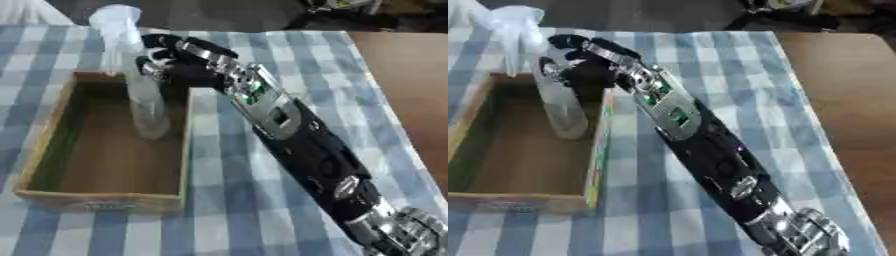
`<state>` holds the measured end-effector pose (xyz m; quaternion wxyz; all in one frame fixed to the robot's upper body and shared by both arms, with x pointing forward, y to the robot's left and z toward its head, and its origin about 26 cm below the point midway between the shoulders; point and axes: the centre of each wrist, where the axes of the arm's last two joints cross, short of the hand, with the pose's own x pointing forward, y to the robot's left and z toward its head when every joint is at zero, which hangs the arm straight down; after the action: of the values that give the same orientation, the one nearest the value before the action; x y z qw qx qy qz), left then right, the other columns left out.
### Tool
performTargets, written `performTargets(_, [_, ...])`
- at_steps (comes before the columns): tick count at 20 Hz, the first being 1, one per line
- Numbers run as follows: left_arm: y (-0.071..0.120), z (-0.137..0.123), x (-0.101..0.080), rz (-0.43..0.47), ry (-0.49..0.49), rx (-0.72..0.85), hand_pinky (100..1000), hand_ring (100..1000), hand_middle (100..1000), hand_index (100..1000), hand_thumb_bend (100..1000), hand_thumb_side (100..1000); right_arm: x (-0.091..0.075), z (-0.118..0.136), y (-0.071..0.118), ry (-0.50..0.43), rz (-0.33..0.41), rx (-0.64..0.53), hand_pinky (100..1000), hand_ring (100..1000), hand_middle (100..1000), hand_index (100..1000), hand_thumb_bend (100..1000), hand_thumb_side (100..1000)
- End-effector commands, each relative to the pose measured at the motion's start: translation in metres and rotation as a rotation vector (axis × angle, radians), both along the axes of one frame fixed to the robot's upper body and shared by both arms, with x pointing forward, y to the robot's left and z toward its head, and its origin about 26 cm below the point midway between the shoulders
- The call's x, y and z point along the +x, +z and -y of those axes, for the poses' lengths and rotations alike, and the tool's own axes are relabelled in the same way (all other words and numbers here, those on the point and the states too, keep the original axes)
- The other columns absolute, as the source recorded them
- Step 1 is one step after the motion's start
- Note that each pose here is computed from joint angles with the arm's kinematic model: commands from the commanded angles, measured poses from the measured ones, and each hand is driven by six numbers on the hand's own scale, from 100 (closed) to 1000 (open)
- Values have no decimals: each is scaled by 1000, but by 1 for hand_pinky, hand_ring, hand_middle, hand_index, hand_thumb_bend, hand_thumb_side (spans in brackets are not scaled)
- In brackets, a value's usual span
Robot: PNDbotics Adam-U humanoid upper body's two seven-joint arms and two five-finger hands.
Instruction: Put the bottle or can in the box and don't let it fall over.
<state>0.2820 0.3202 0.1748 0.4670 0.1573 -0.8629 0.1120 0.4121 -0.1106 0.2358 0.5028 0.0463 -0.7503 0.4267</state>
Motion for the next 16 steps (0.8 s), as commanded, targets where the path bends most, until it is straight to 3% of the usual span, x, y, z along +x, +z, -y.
performTargets(1, [11, -5, -3, 30, 11, 37, 484, 678, 677, 701, 100, 685, -7, 6, 16, 13, 41, 11, 1000, 1000, 1000, 1000, 100, 548])
performTargets(5, [10, -5, -4, 25, 13, 40, 483, 678, 676, 701, 100, 684, -18, 20, 24, 8, 61, 25, 1000, 1000, 1000, 1000, 100, 556])
performTargets(6, [9, -5, -4, 24, 13, 41, 483, 678, 676, 701, 100, 674, -23, 25, 28, -1, 71, 40, 1000, 1000, 1000, 1000, 100, 598])
performTargets(7, [9, -5, -4, 21, 14, 41, 483, 678, 676, 701, 100, 684, -29, 32, 34, -11, 87, 59, 1000, 1000, 1000, 1000, 100, 528])
performTargets(9, [8, -6, -5, 16, 17, 41, 483, 678, 676, 701, 100, 684, -42, 46, 45, -28, 119, 105, 1000, 1000, 1000, 1000, 100, 551])
performTargets(16, [5, -5, -6, 1, 7, 45, 482, 677, 676, 701, 100, 681, -84, 103, 78, -151, 242, 224, 965, 1000, 1000, 922, 100, 505])
